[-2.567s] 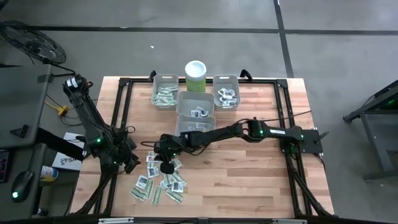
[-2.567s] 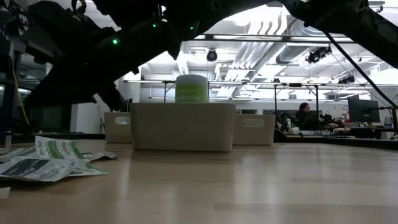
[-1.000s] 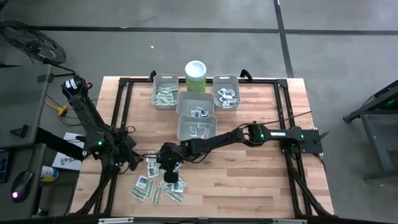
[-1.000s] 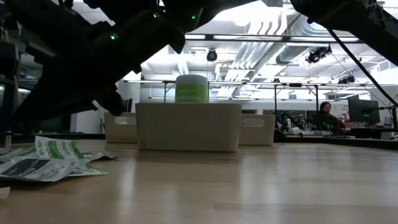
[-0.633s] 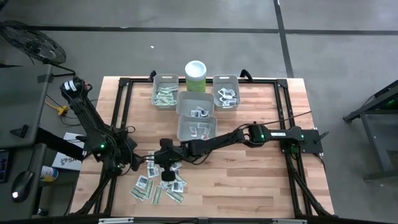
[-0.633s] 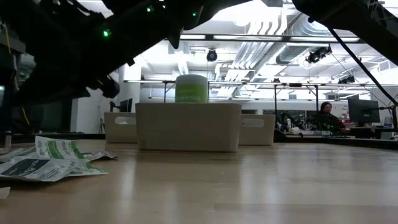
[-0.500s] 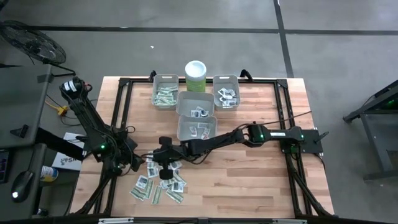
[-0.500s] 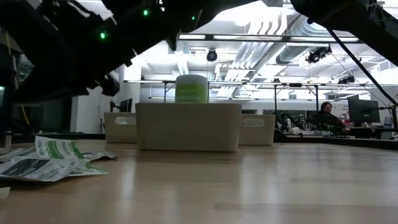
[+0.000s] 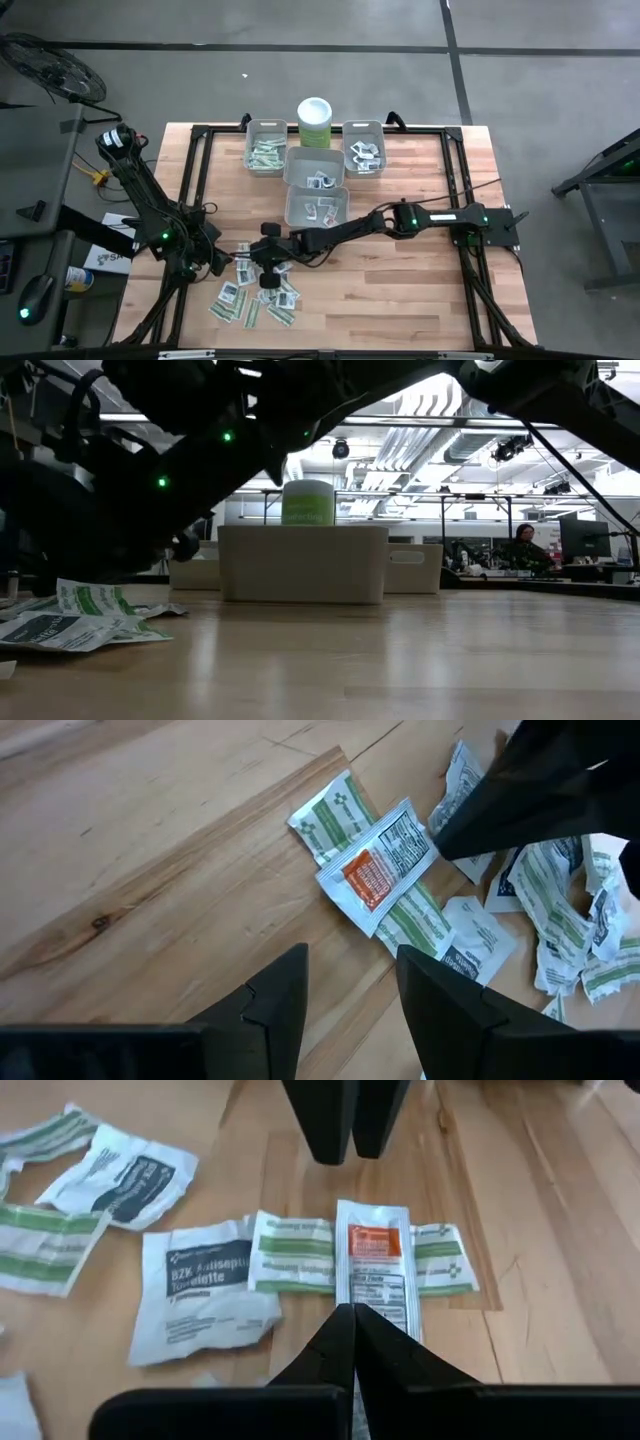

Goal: Pick & Place First Aid Supplies
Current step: Put the ointment pack into the bottom center bin

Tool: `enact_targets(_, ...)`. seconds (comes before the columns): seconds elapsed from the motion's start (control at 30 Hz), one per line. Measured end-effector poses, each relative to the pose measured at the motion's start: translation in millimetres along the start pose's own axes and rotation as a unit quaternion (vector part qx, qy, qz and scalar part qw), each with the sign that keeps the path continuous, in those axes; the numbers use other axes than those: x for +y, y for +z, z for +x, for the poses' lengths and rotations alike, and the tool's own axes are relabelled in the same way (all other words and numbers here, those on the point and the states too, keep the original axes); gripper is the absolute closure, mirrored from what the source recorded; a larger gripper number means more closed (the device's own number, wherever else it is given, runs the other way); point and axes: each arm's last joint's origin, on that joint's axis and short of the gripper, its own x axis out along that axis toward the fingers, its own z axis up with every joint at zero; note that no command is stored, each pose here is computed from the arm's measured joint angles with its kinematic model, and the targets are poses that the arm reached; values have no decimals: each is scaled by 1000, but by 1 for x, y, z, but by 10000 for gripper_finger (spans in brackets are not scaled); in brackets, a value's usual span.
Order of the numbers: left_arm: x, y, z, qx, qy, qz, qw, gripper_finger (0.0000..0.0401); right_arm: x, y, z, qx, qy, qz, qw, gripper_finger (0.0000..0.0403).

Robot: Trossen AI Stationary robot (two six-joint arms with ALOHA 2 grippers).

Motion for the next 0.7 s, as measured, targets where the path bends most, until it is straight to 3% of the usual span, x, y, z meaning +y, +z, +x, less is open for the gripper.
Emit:
enact_targets(0.47,-1,0,0,-2,-5,-4,1000,248,-3,-10,5,27,1,36,999,403)
enact_targets(0.7,-2,1,0,-28,-23,-55,998,248,-3,-11,5,36,9,50,998,403)
